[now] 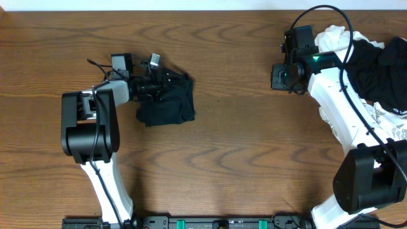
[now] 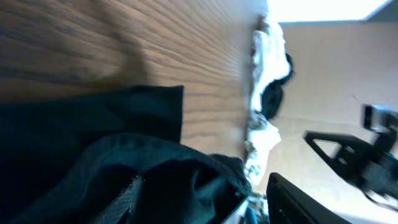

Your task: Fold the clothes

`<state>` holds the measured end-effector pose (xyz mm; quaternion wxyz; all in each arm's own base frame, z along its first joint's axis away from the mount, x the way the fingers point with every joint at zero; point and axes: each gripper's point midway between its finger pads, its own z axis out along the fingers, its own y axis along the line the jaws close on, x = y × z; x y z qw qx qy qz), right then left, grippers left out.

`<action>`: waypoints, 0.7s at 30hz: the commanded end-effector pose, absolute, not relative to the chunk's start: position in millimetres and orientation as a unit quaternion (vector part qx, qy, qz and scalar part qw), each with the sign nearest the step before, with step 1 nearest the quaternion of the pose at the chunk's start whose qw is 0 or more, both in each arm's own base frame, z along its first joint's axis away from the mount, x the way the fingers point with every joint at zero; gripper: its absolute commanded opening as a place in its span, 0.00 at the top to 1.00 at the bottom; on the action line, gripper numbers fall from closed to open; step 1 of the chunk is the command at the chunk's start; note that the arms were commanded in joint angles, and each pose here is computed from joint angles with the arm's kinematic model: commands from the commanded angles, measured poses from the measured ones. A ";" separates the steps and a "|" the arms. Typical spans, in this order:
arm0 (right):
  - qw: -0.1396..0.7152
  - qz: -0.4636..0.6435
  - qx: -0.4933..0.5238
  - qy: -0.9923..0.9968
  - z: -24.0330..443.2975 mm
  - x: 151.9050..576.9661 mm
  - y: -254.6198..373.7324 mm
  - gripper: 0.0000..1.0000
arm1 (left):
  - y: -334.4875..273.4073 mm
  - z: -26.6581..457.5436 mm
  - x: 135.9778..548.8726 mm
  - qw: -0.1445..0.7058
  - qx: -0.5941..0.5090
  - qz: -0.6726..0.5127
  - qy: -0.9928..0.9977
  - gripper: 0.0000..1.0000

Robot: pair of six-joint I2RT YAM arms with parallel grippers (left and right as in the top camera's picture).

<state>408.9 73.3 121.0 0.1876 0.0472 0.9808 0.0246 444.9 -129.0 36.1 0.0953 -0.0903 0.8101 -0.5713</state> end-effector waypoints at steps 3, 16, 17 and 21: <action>0.182 0.019 0.061 0.981 115.8 409.1 69.1 0.88 | -123.5 -9.7 425.3 0.054 -0.116 -0.572 0.810 0.35; 0.178 0.018 0.060 0.982 115.1 407.2 69.2 0.88 | -118.9 126.2 462.0 0.225 -0.011 -0.555 0.801 0.18; 0.178 0.018 0.060 0.982 115.1 407.2 69.2 0.88 | -119.2 134.9 462.0 0.234 -0.013 -0.544 0.806 0.17; 0.178 0.018 0.060 0.982 115.2 407.4 69.2 0.88 | -130.2 144.7 456.8 0.235 -0.016 -0.522 0.820 0.17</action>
